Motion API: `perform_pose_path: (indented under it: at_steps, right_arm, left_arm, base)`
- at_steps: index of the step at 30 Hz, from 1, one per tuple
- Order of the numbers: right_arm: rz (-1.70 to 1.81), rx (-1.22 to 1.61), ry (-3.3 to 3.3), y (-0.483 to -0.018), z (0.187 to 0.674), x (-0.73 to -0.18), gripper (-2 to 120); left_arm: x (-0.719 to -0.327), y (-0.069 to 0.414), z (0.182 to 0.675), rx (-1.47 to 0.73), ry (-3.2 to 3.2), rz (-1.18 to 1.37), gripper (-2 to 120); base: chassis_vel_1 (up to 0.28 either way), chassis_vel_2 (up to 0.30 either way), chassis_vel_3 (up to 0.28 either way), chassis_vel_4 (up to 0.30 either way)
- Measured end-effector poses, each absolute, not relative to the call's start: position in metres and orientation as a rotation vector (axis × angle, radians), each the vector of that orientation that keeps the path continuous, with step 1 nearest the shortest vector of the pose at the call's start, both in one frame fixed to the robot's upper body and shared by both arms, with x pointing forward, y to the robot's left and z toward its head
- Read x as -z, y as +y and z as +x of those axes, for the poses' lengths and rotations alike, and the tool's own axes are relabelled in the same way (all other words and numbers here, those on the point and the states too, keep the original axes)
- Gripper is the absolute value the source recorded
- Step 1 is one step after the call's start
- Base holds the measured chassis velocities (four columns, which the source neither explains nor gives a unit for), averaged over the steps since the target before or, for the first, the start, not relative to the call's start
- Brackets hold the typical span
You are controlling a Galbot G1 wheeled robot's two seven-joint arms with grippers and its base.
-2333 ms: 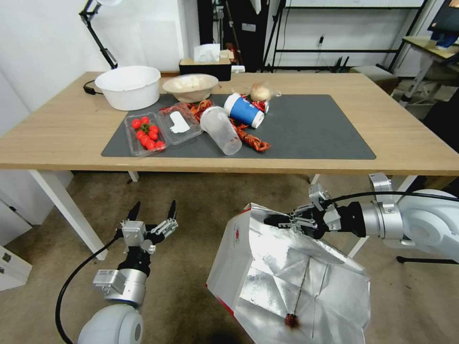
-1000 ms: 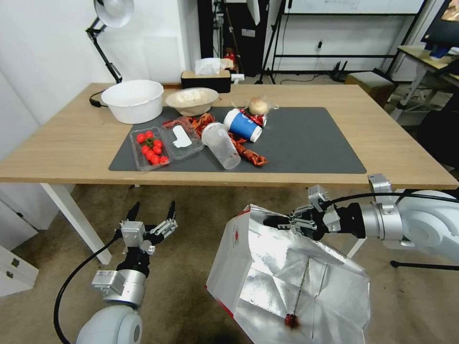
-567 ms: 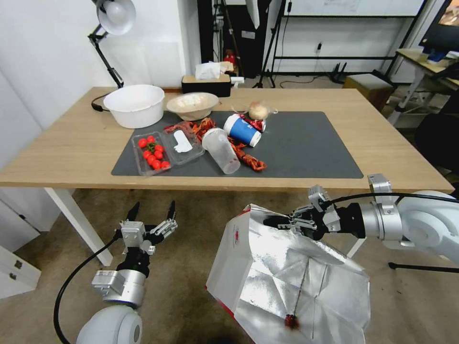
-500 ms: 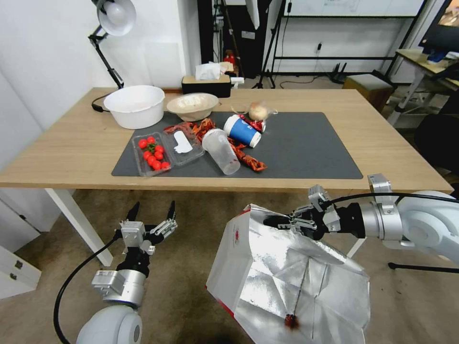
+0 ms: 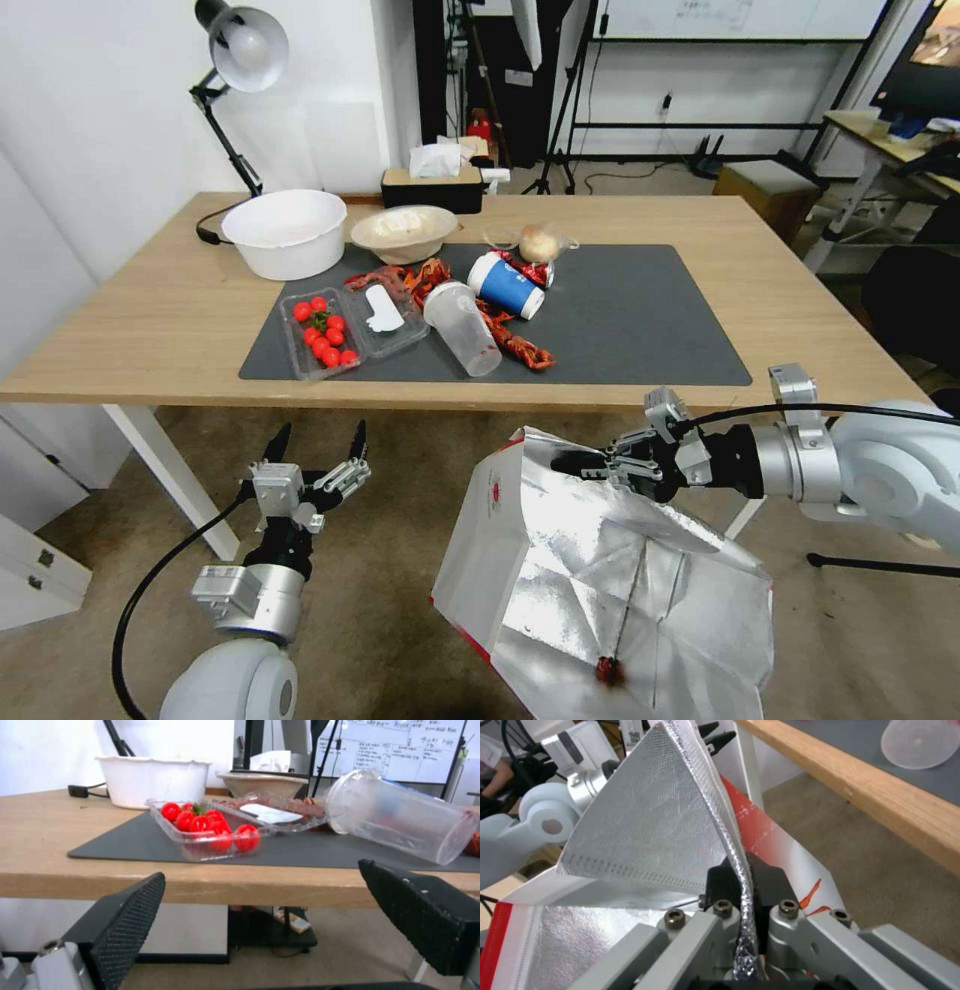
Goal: Pick up the food delivery bag from the floor and place it on the table.
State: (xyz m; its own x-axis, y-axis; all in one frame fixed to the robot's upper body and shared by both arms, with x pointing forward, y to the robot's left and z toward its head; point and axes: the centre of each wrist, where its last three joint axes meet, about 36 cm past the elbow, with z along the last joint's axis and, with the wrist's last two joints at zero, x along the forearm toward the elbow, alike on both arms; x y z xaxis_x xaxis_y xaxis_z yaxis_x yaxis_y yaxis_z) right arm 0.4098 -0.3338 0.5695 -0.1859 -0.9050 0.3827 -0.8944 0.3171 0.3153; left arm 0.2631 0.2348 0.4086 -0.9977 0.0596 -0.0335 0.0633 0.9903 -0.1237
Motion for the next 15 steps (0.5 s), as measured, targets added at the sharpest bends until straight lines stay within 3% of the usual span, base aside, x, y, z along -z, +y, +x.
perform_pose_path:
  at_steps: [15]
  right_arm:
    - [1.588, 0.028, -2.09, -0.3335, 0.4094, -0.5689, 0]
  left_arm:
    - [-0.4082, 0.2348, 0.2634, 0.195, 3.104, 0.096, 97]
  base:
    - [0.0, 0.0, 0.0, 0.0]
